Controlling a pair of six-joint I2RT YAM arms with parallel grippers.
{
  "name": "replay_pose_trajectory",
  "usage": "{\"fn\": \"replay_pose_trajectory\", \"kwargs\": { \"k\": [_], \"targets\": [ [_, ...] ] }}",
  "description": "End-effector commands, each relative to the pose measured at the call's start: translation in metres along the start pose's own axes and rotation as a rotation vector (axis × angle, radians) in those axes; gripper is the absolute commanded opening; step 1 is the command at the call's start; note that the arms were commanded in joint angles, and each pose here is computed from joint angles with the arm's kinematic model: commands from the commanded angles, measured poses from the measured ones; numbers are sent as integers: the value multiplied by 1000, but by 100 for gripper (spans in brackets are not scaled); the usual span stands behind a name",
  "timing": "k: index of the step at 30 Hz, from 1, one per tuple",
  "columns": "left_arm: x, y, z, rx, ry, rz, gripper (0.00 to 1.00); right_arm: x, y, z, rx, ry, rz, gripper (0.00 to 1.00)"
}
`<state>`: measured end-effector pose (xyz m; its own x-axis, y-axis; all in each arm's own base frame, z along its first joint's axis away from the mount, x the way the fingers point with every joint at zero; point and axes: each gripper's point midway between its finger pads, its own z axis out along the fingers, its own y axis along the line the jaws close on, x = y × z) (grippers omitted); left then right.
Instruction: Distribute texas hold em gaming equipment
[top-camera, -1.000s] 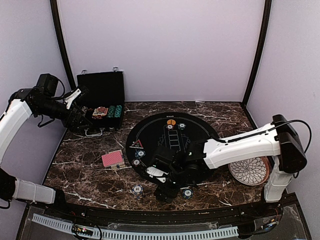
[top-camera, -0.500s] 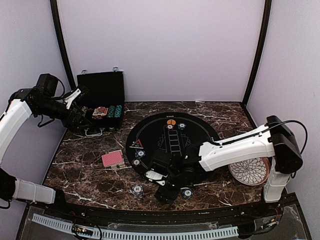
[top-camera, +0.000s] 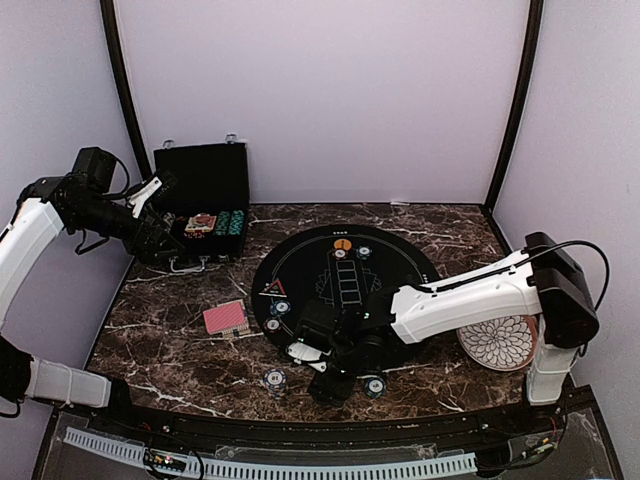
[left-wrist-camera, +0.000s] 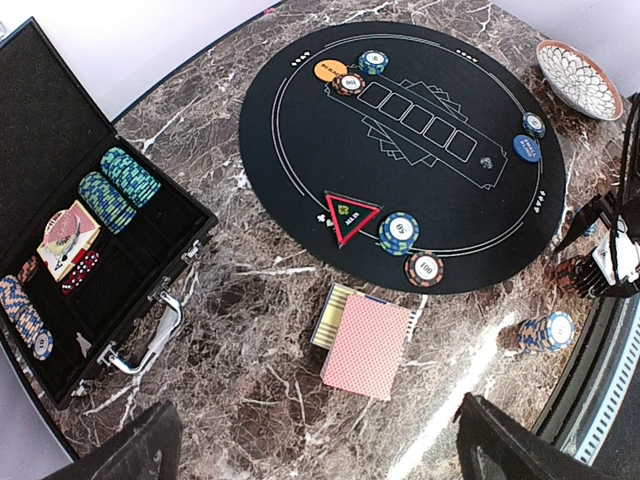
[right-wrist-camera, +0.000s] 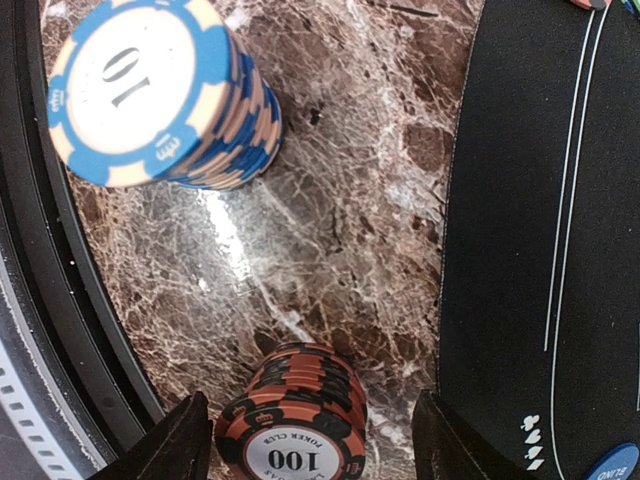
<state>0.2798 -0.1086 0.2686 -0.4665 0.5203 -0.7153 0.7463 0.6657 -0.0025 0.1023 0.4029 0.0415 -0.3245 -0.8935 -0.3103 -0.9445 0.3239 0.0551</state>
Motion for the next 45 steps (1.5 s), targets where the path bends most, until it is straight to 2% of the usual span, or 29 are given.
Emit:
{"fn": "replay_pose_trajectory", "kwargs": {
  "k": [1,5,17,26,33,39,45],
  "targets": [
    [-5,-7,-8,10,-14,21,99,-8,0,1,6,-19,-11,67],
    [-5,-7,-8,10,-13,20,99,-8,0,2,6,-17,-12,62],
    [-3,-6,-6,11,-9,18,99,-13,-1,-10,5,-39,-10,33],
    [-3,-5,-6,4,-5,22,99,-19,-21,-47,37,-112,58,11],
    [-3,-5,-4,9,-3,20,99,-6,-67,-59,84,-147,188,9],
    [-2,-4,-3,14,-2,17,99,23,-115,-36,171,-83,338,9],
    [-2,-4,-2,15,2,17,99,37,-126,-15,171,-65,397,9]
  ]
}}
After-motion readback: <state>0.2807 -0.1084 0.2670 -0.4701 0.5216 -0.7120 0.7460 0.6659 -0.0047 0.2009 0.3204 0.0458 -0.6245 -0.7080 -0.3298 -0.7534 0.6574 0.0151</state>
